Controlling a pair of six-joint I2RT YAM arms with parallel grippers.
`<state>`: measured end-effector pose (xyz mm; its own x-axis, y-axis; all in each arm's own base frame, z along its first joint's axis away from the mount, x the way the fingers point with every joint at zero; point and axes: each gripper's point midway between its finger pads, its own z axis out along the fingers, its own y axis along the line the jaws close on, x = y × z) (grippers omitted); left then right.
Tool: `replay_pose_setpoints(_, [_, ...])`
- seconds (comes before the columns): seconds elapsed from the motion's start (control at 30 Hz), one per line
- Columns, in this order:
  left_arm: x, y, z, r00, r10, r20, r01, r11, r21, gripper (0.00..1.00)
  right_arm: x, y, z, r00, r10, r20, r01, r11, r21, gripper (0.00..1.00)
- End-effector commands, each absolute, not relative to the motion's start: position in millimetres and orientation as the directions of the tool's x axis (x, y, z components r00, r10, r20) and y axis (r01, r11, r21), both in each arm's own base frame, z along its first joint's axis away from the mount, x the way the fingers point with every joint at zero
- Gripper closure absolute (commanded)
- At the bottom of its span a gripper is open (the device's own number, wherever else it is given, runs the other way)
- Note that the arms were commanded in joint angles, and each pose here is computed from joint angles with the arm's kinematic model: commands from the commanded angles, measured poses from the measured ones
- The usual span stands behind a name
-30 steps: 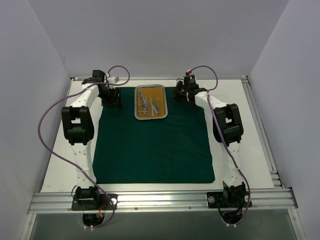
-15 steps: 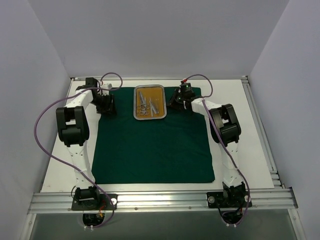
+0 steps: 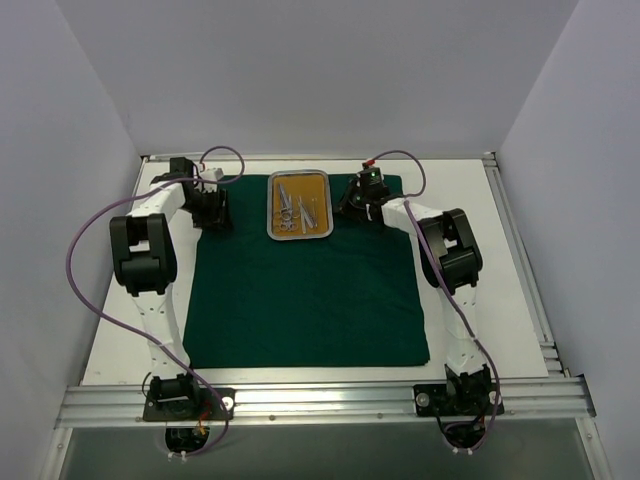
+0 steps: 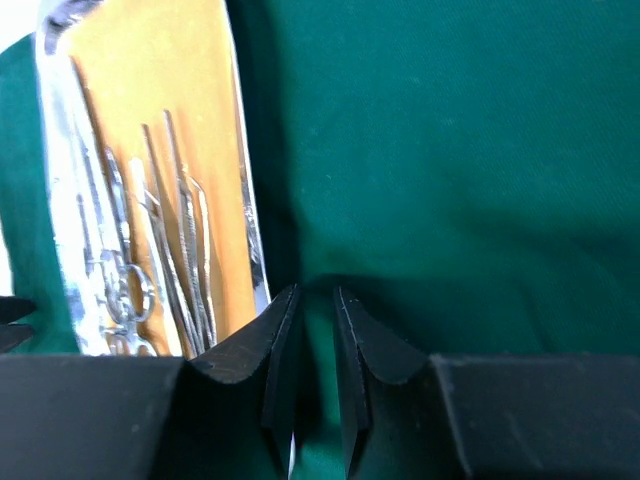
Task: Open and lay out the surgical kit
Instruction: Pick up the medical item from the container.
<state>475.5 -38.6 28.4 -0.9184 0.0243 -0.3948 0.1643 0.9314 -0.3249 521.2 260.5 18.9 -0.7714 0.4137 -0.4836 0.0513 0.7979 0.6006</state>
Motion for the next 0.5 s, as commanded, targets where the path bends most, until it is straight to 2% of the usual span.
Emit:
replay_pose_setpoints(0.0, [471,-32,32,-0.918,0.019,-0.396,0.156,0.935,-0.317,0.37,524,240,53,-0.735,0.372,-0.566,0.054,0.865,0.499,0.84])
replay_pose_setpoints(0.17, [479,-31,73,-0.867,0.062,-0.494,0.226,0.933,-0.280,0.36,536,228,109,-0.637,0.265,-0.724,0.034,0.948,0.318,0.83])
replay_pose_setpoints(0.3, [482,-31,101,-0.825,0.088,-0.558,0.265,0.932,-0.246,0.34,529,248,121,-0.626,0.171,-0.761,-0.012,0.973,0.229,0.82])
replay_pose_setpoints(0.47, [479,-26,123,-0.797,0.115,-0.592,0.283,0.938,-0.198,0.34,529,259,98,-0.656,0.110,-0.747,0.030,0.992,0.120,0.81])
